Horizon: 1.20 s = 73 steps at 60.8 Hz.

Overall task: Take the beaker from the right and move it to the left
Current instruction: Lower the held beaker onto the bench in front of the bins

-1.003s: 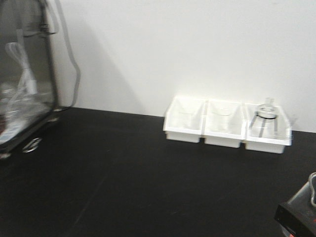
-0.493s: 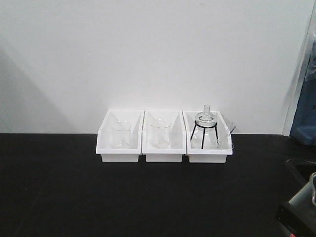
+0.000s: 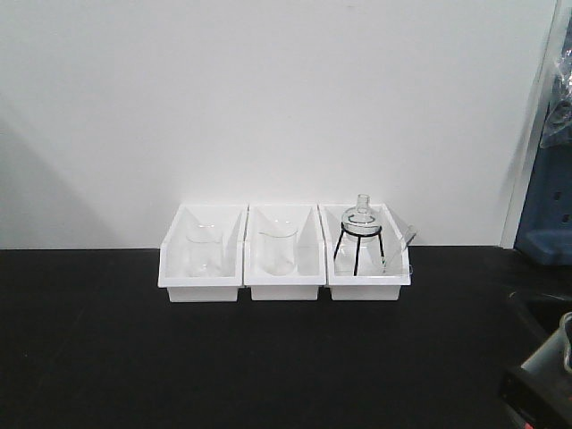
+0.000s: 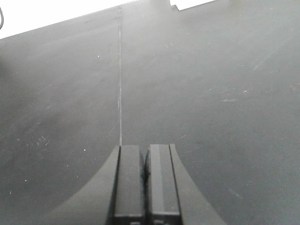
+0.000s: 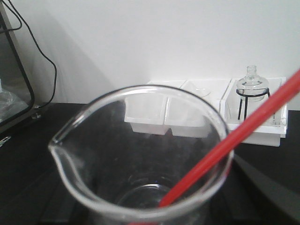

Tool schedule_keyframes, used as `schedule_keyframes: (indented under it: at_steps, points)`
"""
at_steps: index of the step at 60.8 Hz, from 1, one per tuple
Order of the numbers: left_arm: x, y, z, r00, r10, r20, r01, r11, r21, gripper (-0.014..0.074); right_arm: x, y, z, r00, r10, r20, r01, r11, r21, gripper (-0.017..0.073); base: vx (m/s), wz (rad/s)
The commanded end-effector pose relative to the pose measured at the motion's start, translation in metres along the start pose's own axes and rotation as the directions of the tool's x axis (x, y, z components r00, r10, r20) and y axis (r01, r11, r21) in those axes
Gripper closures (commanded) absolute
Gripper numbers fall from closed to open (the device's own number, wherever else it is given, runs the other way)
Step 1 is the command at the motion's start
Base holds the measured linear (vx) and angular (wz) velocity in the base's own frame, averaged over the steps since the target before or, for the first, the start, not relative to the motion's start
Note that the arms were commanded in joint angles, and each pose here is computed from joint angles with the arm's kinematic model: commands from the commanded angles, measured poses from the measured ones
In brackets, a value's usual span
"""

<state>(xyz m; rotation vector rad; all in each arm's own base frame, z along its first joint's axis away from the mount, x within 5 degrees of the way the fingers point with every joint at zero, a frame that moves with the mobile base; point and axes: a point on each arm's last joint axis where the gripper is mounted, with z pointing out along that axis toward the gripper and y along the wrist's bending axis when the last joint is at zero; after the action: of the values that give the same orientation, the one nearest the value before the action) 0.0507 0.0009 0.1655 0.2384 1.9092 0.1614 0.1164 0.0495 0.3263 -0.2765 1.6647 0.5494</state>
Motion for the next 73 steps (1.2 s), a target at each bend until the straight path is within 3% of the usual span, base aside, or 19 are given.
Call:
schedule_keyframes:
  at_steps: [1,9,13,19,24,36,42,46,49,53,58,63,71,73]
  points:
    - [-0.002,0.000,0.002,0.998,0.002,0.065,-0.001,1.000,-0.004,0.0600,-0.009,-0.001,-0.001,0.999,-0.037,0.022,0.036,0.999,0.025,0.0562,0.00,0.00]
    - [-0.002,0.000,0.002,0.998,0.002,0.065,-0.001,1.000,-0.004,0.0600,-0.010,-0.002,-0.001,0.999,-0.038,0.026,0.037,0.999,0.035,0.0562,0.00,0.00]
    - [-0.002,0.000,0.002,0.998,0.002,0.065,-0.001,1.000,-0.004,0.0600,-0.012,-0.008,0.000,0.998,-0.039,0.047,0.034,0.994,0.100,0.0562,0.00,0.00]
    - [-0.002,0.000,0.002,0.998,0.002,0.065,-0.001,1.000,-0.004,0.0600,-0.012,-0.027,0.008,0.998,-0.030,0.053,0.016,0.969,0.247,0.0562,0.00,0.00]
    - [-0.002,0.000,0.002,0.998,0.002,0.065,-0.001,1.000,-0.004,0.0600,-0.005,-0.038,0.025,0.998,-0.058,-0.026,0.063,0.958,0.280,0.0561,0.00,0.00]
    - [-0.002,0.000,0.002,0.998,0.002,0.065,-0.001,1.000,-0.004,0.0600,0.022,-0.061,0.094,0.947,-0.071,-0.313,0.121,0.983,0.141,0.0560,0.00,0.00]
    - [-0.002,0.000,0.002,0.998,0.002,0.065,-0.001,1.000,-0.004,0.0600,0.035,-0.072,0.132,0.897,-0.156,-0.413,0.173,0.985,0.006,0.0560,0.00,0.00]
    - [-0.002,0.000,0.002,0.998,0.002,0.065,-0.001,1.000,-0.004,0.0600,0.046,-0.076,0.156,0.860,-0.244,-0.449,0.203,0.969,-0.139,0.0560,0.00,0.00]
    - [-0.002,0.000,0.002,0.998,0.002,0.065,-0.001,1.000,-0.004,0.0600,0.056,-0.077,0.174,0.839,-0.302,-0.452,0.198,0.944,-0.263,0.0560,0.00,0.00]
    - [-0.002,0.000,0.002,0.998,0.002,0.065,-0.001,1.000,-0.004,0.0600,0.069,-0.077,0.197,0.838,-0.350,-0.419,0.164,0.893,-0.419,0.0560,0.00,0.00]
    - [-0.002,0.000,0.002,0.998,0.002,0.065,-0.001,1.000,-0.004,0.0600,0.081,-0.078,0.219,0.868,-0.344,-0.358,0.101,0.828,-0.551,0.0560,0.00,0.00]
    - [-0.002,0.000,0.002,0.998,0.002,0.065,-0.001,1.000,-0.004,0.0600,0.094,-0.082,0.238,0.895,-0.330,-0.299,0.072,0.770,-0.633,0.0560,0.00,0.00]
    - [-0.002,0.000,0.002,0.998,0.002,0.065,-0.001,1.000,-0.004,0.0600,0.110,-0.086,0.257,0.912,-0.387,-0.137,0.155,0.633,-0.758,0.0560,0.00,0.00]
    - [-0.002,0.000,0.002,0.998,0.002,0.065,-0.001,1.000,-0.004,0.0600,0.112,-0.087,0.260,0.913,-0.395,-0.098,0.180,0.607,-0.774,0.0560,0.00,0.00]
